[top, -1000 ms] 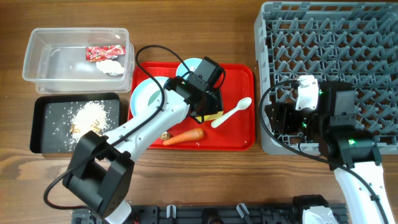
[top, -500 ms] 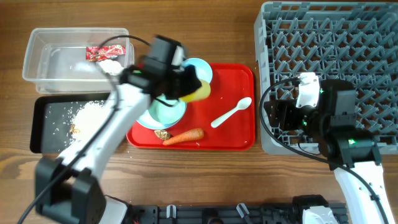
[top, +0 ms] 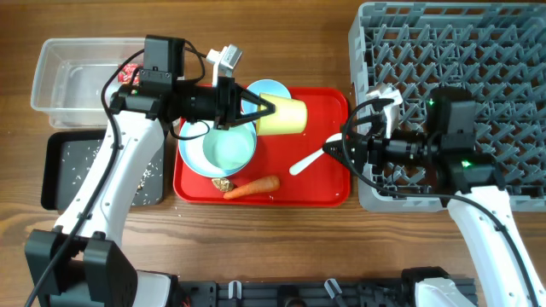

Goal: Sort waste into correct bins and load items into the dishwasher rack
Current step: 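Raise the yellow cup toward the right gripper and grasp it with the right gripper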

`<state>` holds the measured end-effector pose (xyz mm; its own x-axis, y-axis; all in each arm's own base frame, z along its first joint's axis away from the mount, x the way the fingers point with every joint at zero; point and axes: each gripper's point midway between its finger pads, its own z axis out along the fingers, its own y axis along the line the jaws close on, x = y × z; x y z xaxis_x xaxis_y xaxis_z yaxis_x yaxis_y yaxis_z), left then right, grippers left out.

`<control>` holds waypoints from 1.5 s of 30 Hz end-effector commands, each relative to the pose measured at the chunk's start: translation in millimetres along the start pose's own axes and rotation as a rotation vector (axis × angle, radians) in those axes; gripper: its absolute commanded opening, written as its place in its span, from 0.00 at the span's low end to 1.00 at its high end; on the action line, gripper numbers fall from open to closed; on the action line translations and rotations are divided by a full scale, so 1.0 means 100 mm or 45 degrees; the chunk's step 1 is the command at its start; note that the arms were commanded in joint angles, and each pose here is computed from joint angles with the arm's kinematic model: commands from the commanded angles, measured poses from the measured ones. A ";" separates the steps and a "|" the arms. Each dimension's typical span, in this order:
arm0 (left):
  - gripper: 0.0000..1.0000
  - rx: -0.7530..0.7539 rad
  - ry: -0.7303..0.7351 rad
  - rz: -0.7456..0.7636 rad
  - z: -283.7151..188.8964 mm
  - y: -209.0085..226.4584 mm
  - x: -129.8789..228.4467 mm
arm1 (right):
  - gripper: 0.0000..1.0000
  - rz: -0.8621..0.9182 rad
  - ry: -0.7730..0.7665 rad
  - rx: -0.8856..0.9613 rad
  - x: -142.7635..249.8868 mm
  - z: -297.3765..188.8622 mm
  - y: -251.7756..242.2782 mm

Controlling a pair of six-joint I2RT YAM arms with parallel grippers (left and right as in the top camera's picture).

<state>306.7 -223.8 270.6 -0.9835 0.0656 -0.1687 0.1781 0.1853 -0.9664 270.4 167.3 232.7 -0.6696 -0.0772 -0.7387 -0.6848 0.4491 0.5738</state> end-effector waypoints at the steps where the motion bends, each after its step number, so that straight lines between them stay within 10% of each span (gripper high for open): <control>1: 0.04 0.089 0.090 0.070 0.12 -0.19 0.15 | 0.91 -0.098 -0.038 -0.156 -0.11 0.01 0.18; 16: 0.04 0.125 0.220 0.124 0.44 -0.32 0.37 | 0.90 -0.124 -0.005 -0.254 -0.08 0.18 0.22; 32: 0.07 0.111 0.217 0.127 0.45 -0.30 0.37 | 0.56 -0.174 -0.003 -0.279 -0.09 0.24 0.30; 36: 0.35 -0.067 0.123 0.134 0.47 -0.07 0.24 | 0.50 -0.076 0.019 -0.064 -0.07 0.28 0.01; 45: 0.46 -1.008 -0.210 -0.058 -0.17 1.15 -0.03 | 0.49 0.209 0.055 0.698 0.04 -0.28 -0.82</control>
<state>305.4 -238.0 197.4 -0.9873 0.0264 -0.1564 0.1410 0.5978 -0.7891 296.5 154.0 180.6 -0.7675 -0.0963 -0.6338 -0.5138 0.6837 0.5182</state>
